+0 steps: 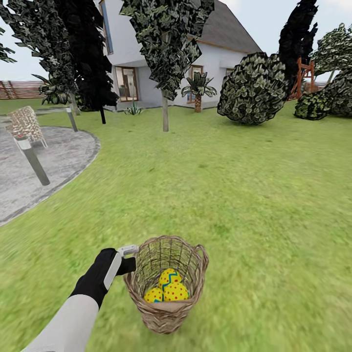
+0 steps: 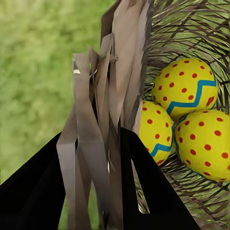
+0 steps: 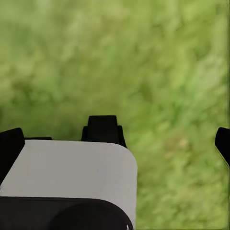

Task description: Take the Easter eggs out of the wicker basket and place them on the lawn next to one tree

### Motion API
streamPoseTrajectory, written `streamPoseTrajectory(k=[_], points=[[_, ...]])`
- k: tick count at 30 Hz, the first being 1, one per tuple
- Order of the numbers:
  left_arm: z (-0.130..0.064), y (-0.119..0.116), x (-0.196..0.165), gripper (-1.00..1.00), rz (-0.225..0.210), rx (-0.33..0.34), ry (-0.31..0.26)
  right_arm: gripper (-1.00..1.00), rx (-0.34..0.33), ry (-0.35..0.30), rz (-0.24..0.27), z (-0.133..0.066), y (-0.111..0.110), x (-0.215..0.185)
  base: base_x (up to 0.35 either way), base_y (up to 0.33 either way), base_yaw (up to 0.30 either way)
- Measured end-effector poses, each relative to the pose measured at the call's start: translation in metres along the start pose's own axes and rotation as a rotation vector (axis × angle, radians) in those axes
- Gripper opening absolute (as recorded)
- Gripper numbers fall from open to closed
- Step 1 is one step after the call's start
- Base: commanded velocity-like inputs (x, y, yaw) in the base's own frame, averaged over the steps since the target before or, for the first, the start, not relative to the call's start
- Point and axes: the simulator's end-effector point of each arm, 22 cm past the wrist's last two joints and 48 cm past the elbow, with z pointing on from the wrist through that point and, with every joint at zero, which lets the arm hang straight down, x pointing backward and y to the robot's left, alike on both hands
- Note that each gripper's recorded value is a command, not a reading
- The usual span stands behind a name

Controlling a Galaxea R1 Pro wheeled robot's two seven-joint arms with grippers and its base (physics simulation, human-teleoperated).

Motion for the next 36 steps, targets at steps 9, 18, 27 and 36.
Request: streamPoseTrajectory(k=[9,18,27,36], points=[[0.000,-0.001,0.000,-1.00,-0.003,0.003,0.000,1.00,-0.003,0.000,-0.002,0.000,0.002,0.000,0.318,0.000,0.039],[0.000,0.008,-0.003,-1.00,-0.006,-0.007,-0.004,1.00,-0.012,-0.009,-0.013,0.000,0.003,-0.002,0.318,0.000,0.127],[0.000,0.011,-0.002,-1.00,0.001,-0.017,-0.003,1.00,-0.019,-0.041,-0.014,0.000,0.007,-0.009,0.318,0.000,0.000],[0.000,0.012,-0.003,-1.00,-0.002,-0.017,-0.003,1.00,-0.019,-0.041,-0.014,0.000,0.008,-0.009,0.318,0.000,0.000]])
